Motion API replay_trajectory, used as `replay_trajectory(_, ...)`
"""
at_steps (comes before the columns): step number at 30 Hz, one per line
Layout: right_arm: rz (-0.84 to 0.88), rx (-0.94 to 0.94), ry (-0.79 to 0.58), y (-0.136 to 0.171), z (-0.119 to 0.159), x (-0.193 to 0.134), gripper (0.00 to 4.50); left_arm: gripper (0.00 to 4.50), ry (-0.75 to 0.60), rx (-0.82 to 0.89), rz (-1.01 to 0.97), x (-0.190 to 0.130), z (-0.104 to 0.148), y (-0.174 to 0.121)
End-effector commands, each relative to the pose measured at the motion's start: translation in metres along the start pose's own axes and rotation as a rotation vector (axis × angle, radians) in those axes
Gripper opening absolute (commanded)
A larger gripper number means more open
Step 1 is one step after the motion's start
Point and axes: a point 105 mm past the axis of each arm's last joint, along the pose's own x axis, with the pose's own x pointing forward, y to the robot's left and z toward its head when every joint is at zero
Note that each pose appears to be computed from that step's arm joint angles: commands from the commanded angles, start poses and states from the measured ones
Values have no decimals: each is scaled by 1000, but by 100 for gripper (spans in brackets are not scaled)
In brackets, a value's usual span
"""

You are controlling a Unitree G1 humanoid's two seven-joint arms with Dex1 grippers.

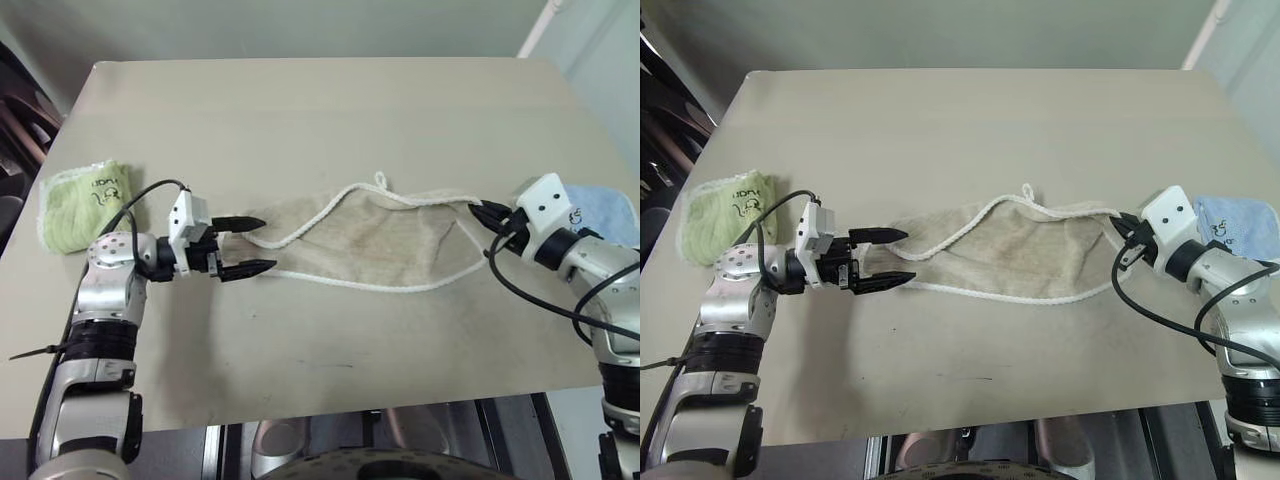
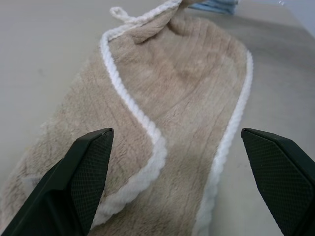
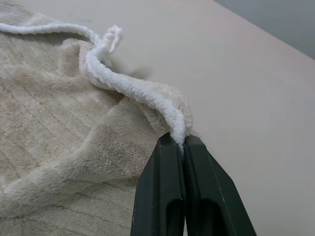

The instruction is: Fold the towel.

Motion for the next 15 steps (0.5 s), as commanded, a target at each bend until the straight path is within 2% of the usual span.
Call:
replay_trajectory(1,-28,-28,-88,-10,30,-12,5,450,-9,45,2,3,5,4)
replay_trajectory(15,-28,-125,-120,-21,74,-28,5,450,27,122,38,21,-3,13)
